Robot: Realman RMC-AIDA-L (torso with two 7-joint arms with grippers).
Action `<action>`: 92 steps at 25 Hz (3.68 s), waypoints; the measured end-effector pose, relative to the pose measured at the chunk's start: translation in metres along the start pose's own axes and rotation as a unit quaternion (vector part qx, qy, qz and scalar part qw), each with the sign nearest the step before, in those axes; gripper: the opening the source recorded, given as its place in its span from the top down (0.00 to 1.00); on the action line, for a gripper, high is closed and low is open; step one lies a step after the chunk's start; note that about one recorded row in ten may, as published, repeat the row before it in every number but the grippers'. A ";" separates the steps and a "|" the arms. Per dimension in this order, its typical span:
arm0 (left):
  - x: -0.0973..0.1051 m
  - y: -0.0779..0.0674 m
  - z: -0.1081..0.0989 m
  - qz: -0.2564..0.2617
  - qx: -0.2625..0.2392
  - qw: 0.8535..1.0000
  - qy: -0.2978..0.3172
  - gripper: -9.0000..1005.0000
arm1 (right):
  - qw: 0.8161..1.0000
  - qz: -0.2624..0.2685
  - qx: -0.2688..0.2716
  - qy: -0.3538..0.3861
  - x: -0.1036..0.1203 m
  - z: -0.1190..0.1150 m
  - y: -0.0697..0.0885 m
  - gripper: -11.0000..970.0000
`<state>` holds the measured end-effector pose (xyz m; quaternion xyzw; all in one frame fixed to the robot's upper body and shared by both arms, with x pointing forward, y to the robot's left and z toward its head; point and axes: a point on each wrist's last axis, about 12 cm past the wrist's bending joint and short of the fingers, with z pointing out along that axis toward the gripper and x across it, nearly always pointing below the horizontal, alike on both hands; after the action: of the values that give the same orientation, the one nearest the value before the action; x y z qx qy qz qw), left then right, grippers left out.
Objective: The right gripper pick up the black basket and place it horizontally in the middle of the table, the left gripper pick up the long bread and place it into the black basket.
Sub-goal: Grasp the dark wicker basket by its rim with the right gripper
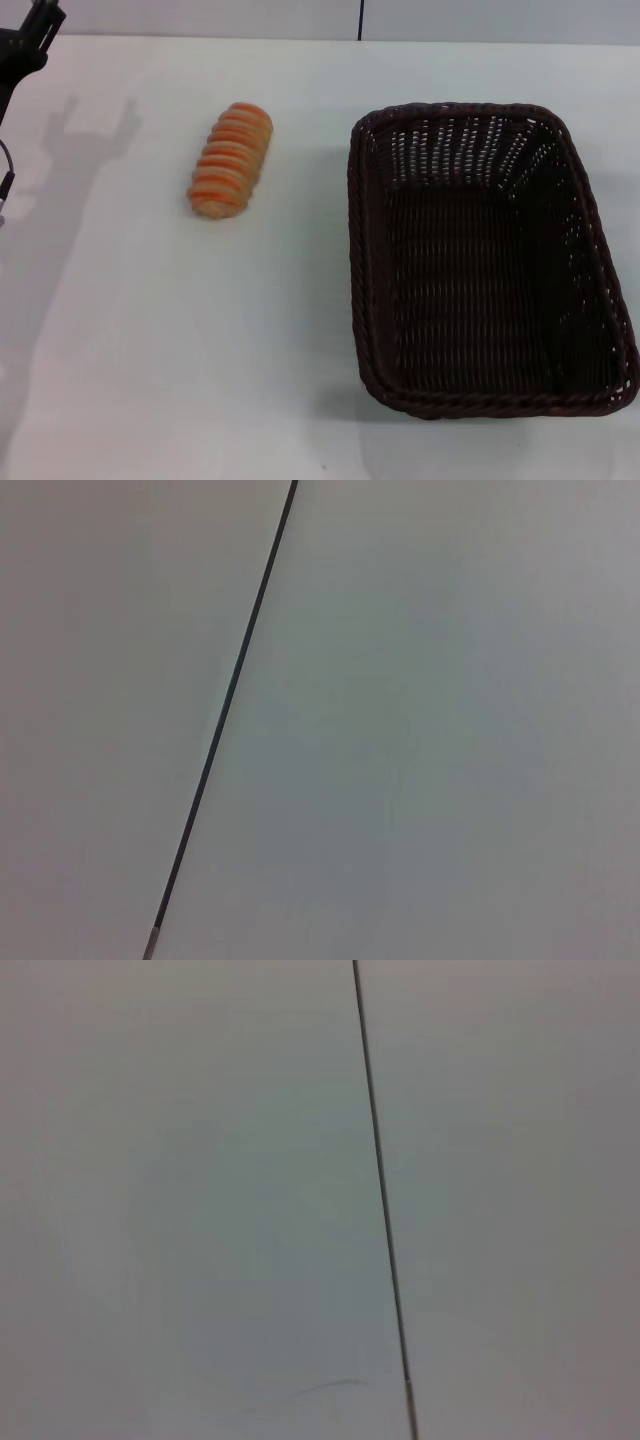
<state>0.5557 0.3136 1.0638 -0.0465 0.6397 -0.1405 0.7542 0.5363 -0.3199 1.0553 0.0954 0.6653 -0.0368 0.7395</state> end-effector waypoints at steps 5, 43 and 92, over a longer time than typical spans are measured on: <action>-0.001 0.001 0.000 0.002 0.000 1.000 0.000 0.14 | 1.000 -0.010 -0.001 0.028 -0.026 0.007 0.008 0.22; 0.000 0.007 -0.007 0.003 -0.008 1.000 0.000 0.14 | 0.925 -0.079 -0.137 0.345 -0.157 0.042 0.102 0.23; -0.005 0.014 -0.009 0.000 -0.030 0.999 -0.015 0.14 | 0.846 -0.067 -0.137 0.511 -0.103 -0.002 0.124 0.29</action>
<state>0.5480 0.3293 1.0635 -0.0713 0.6319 -0.1210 0.7622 0.5452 -0.2055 1.1688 -0.0461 0.9520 0.0596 0.2966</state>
